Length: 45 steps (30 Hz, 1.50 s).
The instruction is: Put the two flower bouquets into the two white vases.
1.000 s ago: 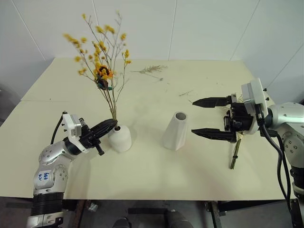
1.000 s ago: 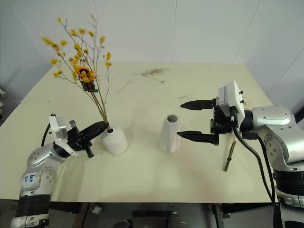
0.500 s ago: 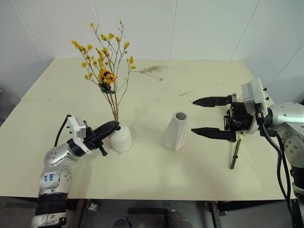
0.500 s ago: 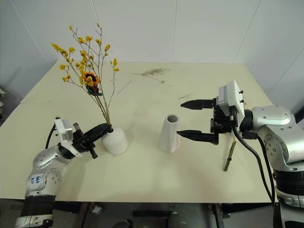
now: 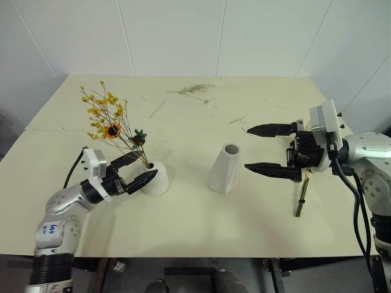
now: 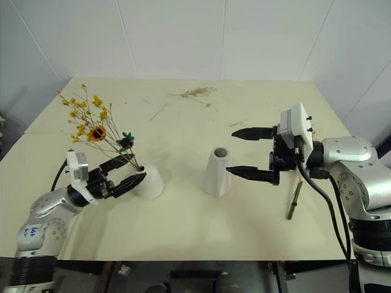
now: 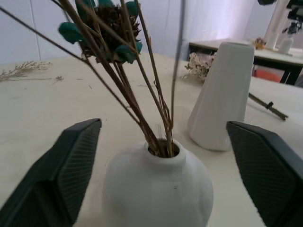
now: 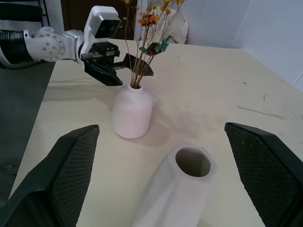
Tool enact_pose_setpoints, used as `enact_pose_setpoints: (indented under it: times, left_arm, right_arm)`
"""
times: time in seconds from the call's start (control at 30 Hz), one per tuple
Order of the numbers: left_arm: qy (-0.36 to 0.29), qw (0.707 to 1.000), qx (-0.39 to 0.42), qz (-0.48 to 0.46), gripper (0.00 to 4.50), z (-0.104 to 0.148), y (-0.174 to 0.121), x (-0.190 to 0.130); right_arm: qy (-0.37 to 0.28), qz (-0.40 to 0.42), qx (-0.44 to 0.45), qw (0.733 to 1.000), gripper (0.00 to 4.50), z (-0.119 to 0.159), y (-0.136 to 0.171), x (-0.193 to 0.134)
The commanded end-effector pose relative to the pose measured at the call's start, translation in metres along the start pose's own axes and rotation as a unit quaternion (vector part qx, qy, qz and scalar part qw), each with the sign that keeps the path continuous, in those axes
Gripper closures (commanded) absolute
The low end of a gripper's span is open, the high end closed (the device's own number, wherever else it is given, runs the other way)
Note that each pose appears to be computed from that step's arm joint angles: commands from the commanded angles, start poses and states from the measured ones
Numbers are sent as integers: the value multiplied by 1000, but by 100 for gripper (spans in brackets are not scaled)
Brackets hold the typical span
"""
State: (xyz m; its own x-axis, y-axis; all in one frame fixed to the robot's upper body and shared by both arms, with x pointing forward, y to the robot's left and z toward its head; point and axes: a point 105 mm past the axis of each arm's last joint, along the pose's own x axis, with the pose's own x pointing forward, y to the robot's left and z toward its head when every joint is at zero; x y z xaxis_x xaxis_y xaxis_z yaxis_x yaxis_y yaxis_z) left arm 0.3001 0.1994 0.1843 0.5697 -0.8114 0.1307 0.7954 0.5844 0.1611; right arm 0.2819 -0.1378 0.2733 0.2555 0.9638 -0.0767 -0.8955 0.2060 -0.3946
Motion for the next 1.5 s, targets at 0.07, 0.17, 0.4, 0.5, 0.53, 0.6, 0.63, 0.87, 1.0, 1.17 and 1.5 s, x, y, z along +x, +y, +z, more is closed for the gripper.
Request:
enact_pose_setpoints:
  times: [0.07,0.17,0.4,0.5,0.53,0.6,0.63,0.87,1.0,1.17,1.5]
  left_arm:
    - [51,997,44,-48,2,12,-5,-16]
    - [118,986,38,-108,2,20,-8,-29]
    - [155,965,46,-207,2,69,-23,-25]
    - [131,959,55,-244,2,87,-35,-12]
    - [123,956,57,-259,2,93,-40,-7]
    - [109,953,60,-277,2,100,-48,1]
    - [93,953,64,-283,2,105,-49,7]
    - [50,954,88,-282,2,109,-39,22]
    - [53,958,105,-262,2,105,-31,14]
    - [48,963,109,-241,2,119,-29,-1]
    - [58,970,106,-211,2,124,-32,-16]
  right_arm:
    - [-1,-9,-19,1000,0,8,-5,-5]
    - [36,-36,-9,999,0,3,-16,-20]
    - [134,-154,61,977,0,-6,-43,-77]
    - [180,-202,104,957,0,-14,-46,-104]
    - [201,-224,128,945,0,-20,-47,-114]
    - [252,-261,158,918,0,-32,-46,-135]
    - [269,-270,178,907,0,-36,-43,-141]
    - [358,-339,298,818,0,-63,-28,-159]
    - [377,-384,350,766,0,-79,-33,-161]
    - [389,-406,383,733,0,-95,-44,-158]
    - [424,-436,407,681,0,-123,-62,-155]
